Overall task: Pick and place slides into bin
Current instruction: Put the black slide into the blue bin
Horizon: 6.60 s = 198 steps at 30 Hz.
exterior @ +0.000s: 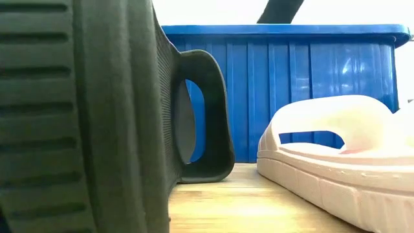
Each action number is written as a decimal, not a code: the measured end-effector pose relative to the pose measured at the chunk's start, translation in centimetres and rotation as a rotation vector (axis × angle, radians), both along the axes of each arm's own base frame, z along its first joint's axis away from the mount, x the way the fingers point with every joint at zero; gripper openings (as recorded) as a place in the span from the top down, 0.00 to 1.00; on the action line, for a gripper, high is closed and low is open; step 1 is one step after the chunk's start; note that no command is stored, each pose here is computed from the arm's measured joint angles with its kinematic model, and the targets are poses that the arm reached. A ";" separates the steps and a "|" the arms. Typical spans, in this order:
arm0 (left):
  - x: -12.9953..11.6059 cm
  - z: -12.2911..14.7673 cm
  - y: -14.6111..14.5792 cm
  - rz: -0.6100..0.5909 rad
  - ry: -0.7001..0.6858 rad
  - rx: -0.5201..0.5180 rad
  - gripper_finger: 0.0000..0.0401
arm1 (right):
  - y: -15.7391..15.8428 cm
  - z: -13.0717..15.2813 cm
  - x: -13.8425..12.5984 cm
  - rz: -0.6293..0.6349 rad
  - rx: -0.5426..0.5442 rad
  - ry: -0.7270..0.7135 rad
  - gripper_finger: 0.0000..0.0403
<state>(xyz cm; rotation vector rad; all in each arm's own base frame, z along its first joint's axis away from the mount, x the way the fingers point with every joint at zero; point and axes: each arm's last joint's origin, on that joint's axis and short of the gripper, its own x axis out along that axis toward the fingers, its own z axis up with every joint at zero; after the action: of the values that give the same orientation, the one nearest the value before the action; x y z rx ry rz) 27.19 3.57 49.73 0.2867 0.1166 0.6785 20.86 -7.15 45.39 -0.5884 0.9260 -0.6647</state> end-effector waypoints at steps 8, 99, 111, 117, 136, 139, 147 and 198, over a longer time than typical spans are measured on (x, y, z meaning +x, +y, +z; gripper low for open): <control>-4.3 2.0 -0.3 -0.006 -0.088 0.006 0.44 | -1.2 -5.0 0.8 0.014 0.183 0.070 0.98; -7.6 2.7 -0.5 -0.010 -0.093 0.011 0.44 | -9.3 -24.9 2.6 -0.230 0.344 0.559 0.25; -7.3 2.2 -0.5 -0.010 -0.047 0.006 0.44 | -9.7 -20.4 4.3 -0.219 0.506 0.308 0.32; -7.3 2.2 -0.5 -0.010 -0.043 0.005 0.44 | -9.4 -16.9 4.9 -0.203 0.622 0.067 0.46; -7.4 2.2 -0.6 -0.032 -0.043 -0.001 0.44 | -3.3 -5.3 1.8 0.082 0.564 -0.597 0.89; -7.3 1.9 -0.7 -0.107 -0.018 -0.003 0.44 | -1.8 -2.7 0.7 0.183 0.506 -0.766 0.96; -5.9 1.1 -1.5 -0.411 0.028 -0.056 0.44 | 0.4 1.0 -3.4 0.302 0.401 -0.973 0.98; 0.2 -20.4 -25.1 -0.038 1.084 -1.079 0.44 | 2.3 -0.7 -8.4 0.222 0.481 -0.750 0.98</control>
<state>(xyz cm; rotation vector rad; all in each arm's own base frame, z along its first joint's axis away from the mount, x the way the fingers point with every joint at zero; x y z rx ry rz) 27.38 -21.57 29.38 -0.4205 1.4548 0.2795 12.48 -4.88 44.74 0.0120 0.2819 -0.3861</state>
